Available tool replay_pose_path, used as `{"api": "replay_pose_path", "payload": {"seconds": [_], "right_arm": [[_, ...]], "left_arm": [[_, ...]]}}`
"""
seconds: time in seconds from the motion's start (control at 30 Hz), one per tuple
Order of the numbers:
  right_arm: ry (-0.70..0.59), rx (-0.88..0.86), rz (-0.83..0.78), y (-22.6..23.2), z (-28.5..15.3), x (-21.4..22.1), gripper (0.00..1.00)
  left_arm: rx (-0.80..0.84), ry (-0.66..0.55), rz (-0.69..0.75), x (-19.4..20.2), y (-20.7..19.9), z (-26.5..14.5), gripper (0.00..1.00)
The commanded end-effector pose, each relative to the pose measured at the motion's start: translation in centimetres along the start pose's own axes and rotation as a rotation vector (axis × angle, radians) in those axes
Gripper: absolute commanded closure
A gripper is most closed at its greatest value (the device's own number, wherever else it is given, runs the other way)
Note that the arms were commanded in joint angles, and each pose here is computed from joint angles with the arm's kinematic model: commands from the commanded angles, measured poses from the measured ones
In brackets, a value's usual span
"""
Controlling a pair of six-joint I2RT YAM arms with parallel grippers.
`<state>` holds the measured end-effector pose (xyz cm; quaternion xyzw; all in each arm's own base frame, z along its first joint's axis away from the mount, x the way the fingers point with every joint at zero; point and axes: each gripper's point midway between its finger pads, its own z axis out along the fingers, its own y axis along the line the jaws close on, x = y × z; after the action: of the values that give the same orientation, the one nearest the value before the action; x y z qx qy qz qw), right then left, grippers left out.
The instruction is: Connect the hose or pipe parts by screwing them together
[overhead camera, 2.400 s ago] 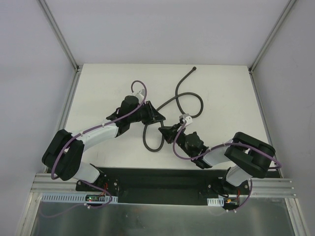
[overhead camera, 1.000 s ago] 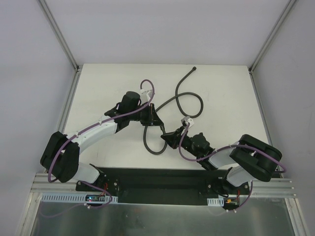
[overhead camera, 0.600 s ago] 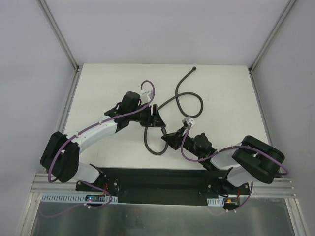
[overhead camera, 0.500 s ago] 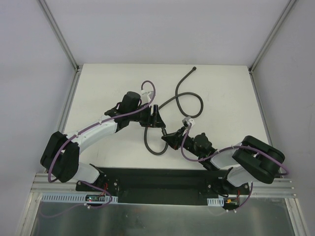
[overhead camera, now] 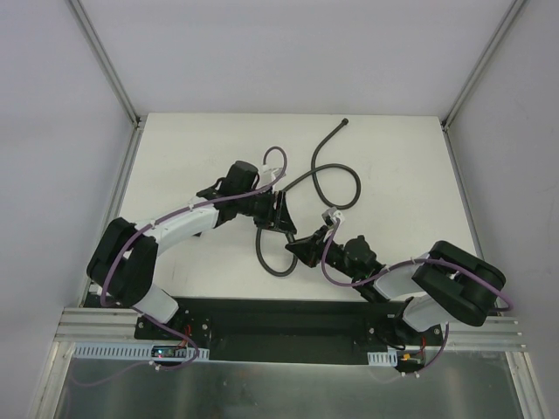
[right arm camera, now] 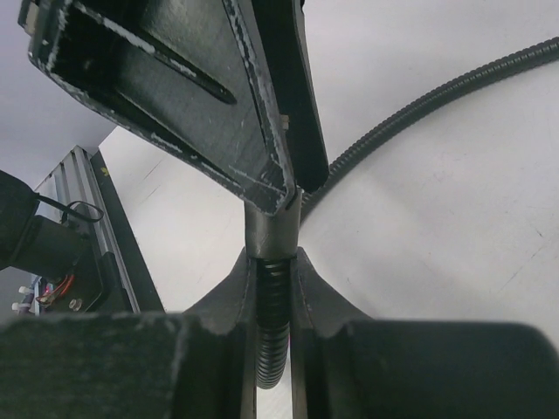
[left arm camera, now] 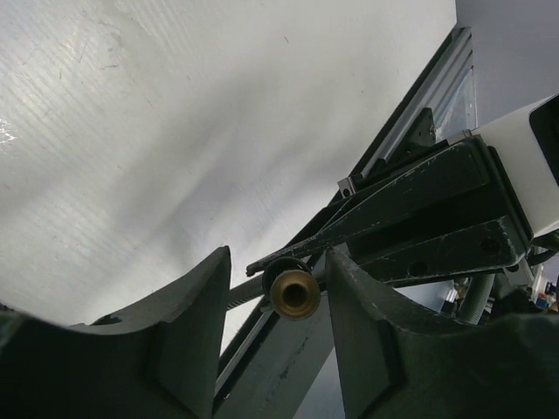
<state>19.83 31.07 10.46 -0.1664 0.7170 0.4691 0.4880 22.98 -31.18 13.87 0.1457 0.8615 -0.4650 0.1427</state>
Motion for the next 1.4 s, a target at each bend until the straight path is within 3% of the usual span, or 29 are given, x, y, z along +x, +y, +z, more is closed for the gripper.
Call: {"api": "replay_pose_path", "payload": {"seconds": [0.0,0.2,0.27,0.3,0.43,1.1,1.2,1.23,1.37], "right_arm": [[-0.110,-0.089,-0.001,2.2,0.4,-3.3,0.99],[-0.108,-0.085,0.001,2.0,0.5,-3.2,0.99],[-0.108,-0.083,0.003,2.0,0.4,-3.3,0.99],[-0.106,-0.084,0.003,2.0,0.4,-3.2,0.99],[-0.094,-0.080,0.007,1.7,0.2,-2.8,0.99],[0.004,-0.061,0.010,0.0,-1.8,0.6,0.99],[-0.027,-0.039,0.021,-0.4,-1.7,-0.2,0.91],[-0.042,-0.039,0.024,-0.3,-1.5,-0.6,0.81],[-0.138,-0.058,0.035,0.5,-1.2,-3.0,0.61]], "left_arm": [[0.092,0.060,0.025,0.7,-1.8,0.0,0.57],[0.128,0.085,0.013,1.1,-2.4,-0.2,0.63],[0.136,0.097,0.003,1.3,-2.4,-0.1,0.70],[0.146,0.105,0.001,1.4,-2.6,-0.1,0.79],[0.147,0.099,0.003,1.2,-2.8,-0.3,1.00],[-0.011,-0.096,-0.016,-3.7,-1.7,-3.4,1.00],[-0.025,-0.102,-0.050,-3.4,-1.5,-3.6,1.00],[-0.033,-0.105,-0.061,-3.2,-1.5,-3.5,1.00],[-0.053,-0.127,-0.086,-2.5,-1.5,-3.7,1.00]]}}
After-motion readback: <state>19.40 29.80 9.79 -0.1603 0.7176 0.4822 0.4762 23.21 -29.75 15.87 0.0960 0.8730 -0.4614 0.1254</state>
